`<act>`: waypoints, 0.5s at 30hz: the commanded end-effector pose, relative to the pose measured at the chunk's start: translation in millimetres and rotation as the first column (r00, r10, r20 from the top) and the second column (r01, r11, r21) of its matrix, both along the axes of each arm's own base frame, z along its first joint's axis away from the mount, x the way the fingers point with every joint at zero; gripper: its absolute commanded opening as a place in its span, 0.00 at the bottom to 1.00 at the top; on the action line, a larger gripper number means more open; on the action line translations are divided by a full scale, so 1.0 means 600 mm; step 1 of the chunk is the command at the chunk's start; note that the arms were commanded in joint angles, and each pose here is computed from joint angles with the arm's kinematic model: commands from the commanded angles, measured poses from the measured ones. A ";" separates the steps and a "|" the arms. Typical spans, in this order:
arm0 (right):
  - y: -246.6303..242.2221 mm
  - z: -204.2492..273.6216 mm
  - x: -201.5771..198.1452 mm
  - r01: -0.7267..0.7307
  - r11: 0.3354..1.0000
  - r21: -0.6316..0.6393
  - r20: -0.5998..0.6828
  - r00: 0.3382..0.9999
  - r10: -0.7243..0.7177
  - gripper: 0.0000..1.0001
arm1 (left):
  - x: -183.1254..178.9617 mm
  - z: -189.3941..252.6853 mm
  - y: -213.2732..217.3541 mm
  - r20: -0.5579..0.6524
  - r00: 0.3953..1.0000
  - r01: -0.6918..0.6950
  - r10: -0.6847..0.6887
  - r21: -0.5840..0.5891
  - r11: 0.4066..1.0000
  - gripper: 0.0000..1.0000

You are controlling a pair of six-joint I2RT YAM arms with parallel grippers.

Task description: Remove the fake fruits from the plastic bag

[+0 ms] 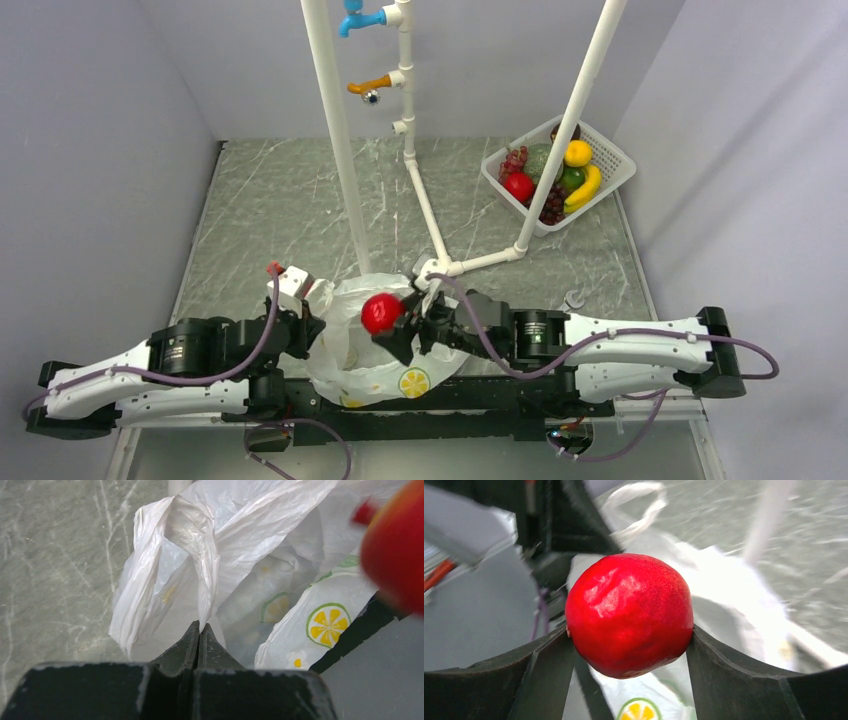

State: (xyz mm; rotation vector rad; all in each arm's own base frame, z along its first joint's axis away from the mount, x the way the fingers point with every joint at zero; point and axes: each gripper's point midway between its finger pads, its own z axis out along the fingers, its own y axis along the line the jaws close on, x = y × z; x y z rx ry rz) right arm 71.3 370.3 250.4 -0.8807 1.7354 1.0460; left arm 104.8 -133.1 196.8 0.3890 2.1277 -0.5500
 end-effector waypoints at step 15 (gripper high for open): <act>-0.201 0.062 0.218 0.611 0.792 -0.003 0.091 0.788 -0.608 0.00 | 0.008 -0.048 -0.019 -0.001 1.000 0.017 -0.017 0.193 0.981 0.00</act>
